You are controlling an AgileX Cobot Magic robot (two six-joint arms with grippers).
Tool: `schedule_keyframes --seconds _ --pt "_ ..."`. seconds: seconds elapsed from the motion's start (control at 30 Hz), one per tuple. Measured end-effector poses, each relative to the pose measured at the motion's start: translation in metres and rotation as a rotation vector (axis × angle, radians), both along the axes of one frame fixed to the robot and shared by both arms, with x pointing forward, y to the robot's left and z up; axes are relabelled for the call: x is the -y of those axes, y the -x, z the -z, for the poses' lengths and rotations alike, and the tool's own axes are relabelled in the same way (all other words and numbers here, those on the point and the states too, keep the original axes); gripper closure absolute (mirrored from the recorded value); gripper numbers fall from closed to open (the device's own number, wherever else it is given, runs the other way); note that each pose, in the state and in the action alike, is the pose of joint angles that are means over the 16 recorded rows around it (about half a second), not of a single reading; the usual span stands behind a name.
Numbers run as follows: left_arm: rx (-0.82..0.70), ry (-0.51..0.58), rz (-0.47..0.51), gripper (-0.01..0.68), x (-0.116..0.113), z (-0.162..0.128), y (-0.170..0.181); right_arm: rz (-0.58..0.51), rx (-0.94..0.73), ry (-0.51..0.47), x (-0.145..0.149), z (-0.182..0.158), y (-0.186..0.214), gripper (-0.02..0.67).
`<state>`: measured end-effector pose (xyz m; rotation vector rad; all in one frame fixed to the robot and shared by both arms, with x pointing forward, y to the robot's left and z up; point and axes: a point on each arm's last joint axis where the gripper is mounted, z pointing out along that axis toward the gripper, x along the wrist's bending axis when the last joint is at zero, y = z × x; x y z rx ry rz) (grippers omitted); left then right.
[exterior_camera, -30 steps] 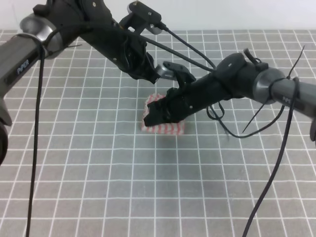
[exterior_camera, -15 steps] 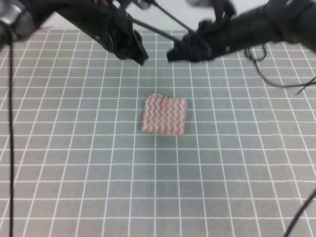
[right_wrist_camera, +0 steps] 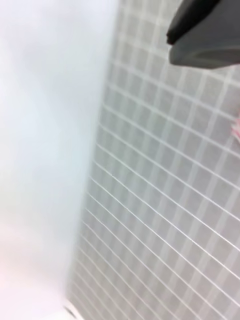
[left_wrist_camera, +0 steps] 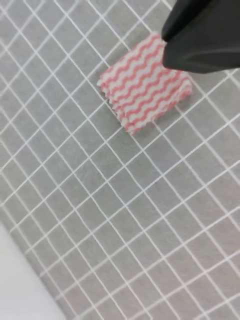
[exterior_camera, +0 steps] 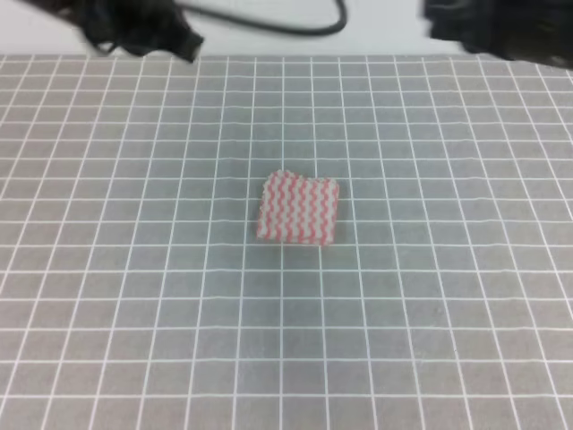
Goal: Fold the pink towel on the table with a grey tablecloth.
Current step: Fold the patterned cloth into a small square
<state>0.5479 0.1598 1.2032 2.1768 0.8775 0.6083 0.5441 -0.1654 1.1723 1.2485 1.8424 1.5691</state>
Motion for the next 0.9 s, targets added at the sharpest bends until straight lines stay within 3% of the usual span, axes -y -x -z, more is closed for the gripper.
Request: schedule_keyframes --seconds 0.2,0.53,0.9 --pt "0.085 0.078 -0.101 0.675 -0.031 0.001 0.062 0.105 0.089 -0.044 0.026 -0.003 0.049 0.665" --pt "0.182 0.177 -0.261 0.675 -0.082 0.042 0.160 0.166 0.153 -0.099 0.053 0.006 0.108 0.666" --pt "0.243 0.253 -0.334 0.675 -0.110 0.077 0.219 0.215 0.240 -0.140 0.074 0.017 0.156 0.665"
